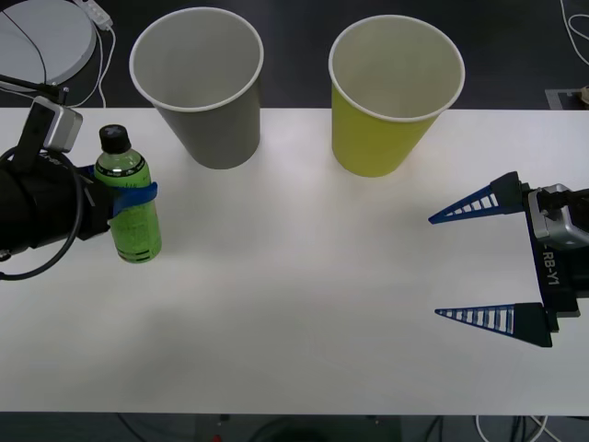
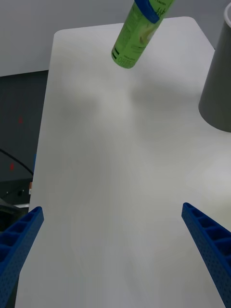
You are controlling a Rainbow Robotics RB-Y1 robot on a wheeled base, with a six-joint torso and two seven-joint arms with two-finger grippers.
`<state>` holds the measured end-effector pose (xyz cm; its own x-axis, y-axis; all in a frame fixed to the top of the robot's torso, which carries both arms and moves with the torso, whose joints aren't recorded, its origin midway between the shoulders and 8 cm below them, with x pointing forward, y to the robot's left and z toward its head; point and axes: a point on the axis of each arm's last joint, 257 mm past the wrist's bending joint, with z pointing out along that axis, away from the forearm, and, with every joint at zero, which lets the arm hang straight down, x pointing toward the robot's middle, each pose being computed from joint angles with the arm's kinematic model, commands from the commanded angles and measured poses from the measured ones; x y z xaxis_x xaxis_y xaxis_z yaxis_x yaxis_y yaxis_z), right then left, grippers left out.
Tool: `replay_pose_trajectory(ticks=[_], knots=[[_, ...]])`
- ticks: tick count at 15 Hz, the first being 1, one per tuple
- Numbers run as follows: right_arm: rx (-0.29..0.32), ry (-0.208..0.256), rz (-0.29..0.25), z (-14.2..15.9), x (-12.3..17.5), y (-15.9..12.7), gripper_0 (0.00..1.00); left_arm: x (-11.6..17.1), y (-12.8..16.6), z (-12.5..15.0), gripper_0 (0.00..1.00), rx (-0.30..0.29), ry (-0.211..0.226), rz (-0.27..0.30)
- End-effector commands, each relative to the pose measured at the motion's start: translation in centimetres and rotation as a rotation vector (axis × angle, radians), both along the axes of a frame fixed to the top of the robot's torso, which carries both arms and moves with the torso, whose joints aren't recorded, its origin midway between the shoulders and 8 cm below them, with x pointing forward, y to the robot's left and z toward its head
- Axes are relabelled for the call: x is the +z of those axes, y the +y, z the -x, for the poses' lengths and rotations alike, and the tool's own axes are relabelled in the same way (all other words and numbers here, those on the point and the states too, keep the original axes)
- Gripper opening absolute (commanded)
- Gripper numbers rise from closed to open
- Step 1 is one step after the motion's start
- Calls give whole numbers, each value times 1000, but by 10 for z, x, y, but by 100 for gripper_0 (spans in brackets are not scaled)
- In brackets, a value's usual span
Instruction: Put the can into the green bin and the plastic bottle into the gray bin
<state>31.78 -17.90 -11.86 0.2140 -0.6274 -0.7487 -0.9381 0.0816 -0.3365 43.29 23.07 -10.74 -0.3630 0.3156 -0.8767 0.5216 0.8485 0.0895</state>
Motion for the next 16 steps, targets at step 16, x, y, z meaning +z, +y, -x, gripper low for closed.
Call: replay_pose_trajectory(ticks=[16], knots=[[0,0,0,0,0,0,100,67,86,1,0,55,195,-235]])
